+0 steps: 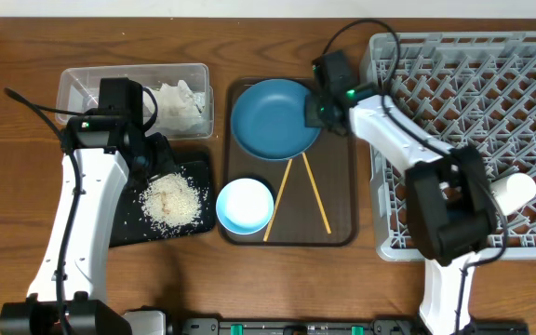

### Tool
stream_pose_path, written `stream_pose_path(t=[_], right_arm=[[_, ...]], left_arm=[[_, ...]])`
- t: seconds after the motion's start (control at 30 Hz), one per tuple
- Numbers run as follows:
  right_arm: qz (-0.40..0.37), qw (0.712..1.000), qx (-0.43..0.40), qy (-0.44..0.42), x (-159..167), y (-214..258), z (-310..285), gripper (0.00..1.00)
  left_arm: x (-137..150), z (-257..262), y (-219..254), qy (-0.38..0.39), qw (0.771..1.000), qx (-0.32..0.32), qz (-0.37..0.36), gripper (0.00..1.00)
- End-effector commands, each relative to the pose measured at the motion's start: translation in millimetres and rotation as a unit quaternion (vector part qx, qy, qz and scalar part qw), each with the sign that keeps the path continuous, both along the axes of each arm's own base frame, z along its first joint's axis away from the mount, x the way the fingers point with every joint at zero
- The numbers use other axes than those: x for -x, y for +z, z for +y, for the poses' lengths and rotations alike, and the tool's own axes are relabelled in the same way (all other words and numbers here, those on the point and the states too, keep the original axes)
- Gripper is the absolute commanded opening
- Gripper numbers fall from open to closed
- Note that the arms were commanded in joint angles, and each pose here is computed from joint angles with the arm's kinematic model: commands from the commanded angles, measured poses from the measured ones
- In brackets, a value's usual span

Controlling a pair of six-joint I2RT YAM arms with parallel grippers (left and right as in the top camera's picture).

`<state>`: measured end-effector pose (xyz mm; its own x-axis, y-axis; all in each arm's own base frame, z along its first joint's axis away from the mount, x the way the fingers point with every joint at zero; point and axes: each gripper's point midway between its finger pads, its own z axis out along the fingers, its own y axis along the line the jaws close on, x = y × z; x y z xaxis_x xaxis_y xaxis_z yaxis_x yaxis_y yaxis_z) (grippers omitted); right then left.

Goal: Sort waste into correct bins and load items into the dishwasher rack
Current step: 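Lift the blue plate right and stand it in the dish rack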

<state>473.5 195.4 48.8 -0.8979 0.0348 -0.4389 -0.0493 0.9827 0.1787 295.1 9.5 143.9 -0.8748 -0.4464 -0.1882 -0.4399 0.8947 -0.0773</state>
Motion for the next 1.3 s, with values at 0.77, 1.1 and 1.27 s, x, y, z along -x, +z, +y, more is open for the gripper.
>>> stream_pose_path(t=[0.77, 1.1, 1.27], right_arm=[[-0.208, 0.832, 0.495, -0.14, 18, 301, -364, 0.01], [-0.209, 0.772, 0.576, -0.171, 30, 337, -436, 0.01], [-0.167, 0.747, 0.625, -0.153, 31, 331, -472, 0.01]], left_arm=[[0, 3, 5, 0.008, 1.0, -0.005, -0.008, 0.65], [-1, 3, 5, 0.009, 1.0, -0.005, -0.009, 0.65], [-1, 3, 5, 0.008, 1.0, -0.004, -0.009, 0.65]])
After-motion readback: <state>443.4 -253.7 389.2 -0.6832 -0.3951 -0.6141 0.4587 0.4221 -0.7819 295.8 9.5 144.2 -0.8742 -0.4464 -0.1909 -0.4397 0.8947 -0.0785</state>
